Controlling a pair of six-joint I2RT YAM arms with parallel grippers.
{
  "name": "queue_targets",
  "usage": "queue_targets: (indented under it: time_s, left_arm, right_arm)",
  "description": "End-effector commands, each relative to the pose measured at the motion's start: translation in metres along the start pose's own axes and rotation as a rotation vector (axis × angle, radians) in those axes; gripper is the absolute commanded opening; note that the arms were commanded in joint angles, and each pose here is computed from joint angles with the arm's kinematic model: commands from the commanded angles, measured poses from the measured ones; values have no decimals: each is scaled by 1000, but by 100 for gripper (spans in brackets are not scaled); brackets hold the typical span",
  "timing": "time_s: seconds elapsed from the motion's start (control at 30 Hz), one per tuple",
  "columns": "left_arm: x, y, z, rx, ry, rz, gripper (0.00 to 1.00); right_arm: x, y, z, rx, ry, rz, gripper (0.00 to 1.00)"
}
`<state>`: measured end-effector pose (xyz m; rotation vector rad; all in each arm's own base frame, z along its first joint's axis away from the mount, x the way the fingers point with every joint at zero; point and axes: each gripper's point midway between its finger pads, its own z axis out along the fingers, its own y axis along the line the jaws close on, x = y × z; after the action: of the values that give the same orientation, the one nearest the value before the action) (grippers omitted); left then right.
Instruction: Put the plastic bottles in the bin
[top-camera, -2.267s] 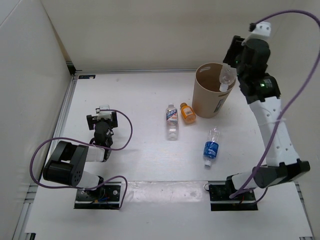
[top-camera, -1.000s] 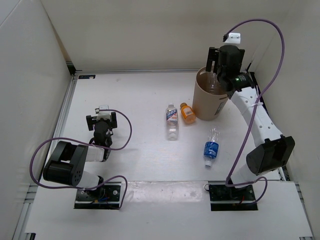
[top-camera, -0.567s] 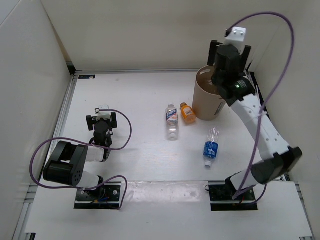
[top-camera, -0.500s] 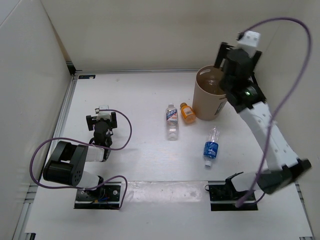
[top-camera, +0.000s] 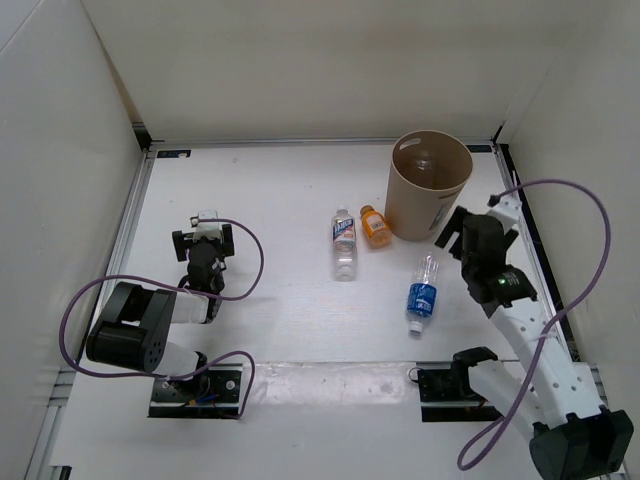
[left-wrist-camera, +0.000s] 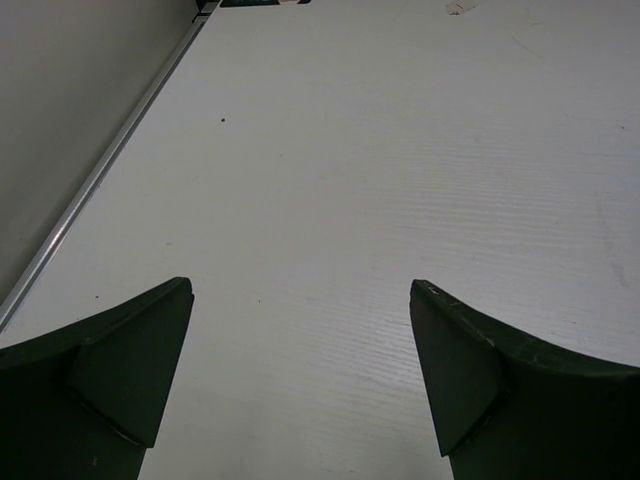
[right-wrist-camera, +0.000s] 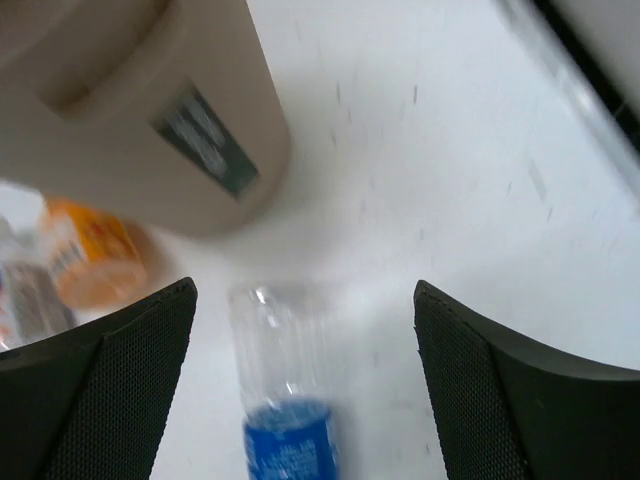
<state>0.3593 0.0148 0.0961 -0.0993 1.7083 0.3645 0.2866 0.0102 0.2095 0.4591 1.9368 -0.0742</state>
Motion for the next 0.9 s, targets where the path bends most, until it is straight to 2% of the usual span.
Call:
queue_targets:
  time_s: [0.0,0.13,0.33,0.5,0.87]
  left_arm:
    - [-14,-1,2,-1,-35,-27,100]
    - [-14,0,3,-2,-38,-27,100]
    - [-14,-1,2,-1,-38,-27,100]
    - [-14,-1,2,-2,-37,-26,100]
    - [-14,-1,2,-4,-37,-26,100]
  right_arm:
    - [15,14,-6,-146,72,115,90]
    - [60,15,-6,-134,235,161,90]
    - [90,26,-8,-79,332,99,90]
    - [122,26,2,3,471,80,90]
    - [158,37,8,63,578,82,90]
